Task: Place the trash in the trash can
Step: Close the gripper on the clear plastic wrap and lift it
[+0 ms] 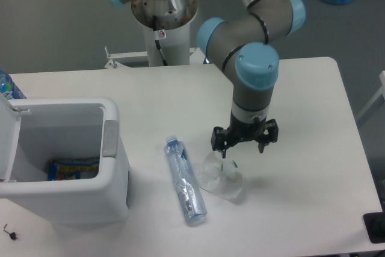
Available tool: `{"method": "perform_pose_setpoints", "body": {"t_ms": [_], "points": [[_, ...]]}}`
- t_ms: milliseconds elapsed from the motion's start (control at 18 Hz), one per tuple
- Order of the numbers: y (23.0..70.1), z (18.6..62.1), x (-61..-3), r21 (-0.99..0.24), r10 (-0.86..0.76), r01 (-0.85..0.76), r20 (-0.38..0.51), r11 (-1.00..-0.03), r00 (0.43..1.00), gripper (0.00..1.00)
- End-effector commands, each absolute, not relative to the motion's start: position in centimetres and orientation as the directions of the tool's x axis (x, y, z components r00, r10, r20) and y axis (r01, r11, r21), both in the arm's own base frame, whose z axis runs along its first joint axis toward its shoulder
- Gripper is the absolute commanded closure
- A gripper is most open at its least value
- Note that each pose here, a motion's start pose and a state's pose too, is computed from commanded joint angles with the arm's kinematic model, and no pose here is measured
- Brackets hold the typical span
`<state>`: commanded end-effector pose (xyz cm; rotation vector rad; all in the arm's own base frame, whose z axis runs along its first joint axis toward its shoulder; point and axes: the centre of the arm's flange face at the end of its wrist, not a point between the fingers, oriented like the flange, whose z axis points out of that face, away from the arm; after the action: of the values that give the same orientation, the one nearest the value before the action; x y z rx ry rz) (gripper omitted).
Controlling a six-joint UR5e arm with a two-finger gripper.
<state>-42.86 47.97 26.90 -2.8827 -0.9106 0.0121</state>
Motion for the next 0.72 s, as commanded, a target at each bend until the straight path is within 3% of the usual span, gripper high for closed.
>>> {"method": "perform_pose_setpoints", "body": {"t_ms": [389,444,722], "points": [[48.4,24.6,-42.4,-0.081,0.567,0.567,0.034,-0.82,0.823,0.0],[48.3,24.5,-42.4,-0.077,0.567,0.567,0.027,-0.82,0.823,0.05],[48.2,24.6,-42.6,-0.072,0.603,0.602,0.009,-0.795,0.798,0.59]]}}
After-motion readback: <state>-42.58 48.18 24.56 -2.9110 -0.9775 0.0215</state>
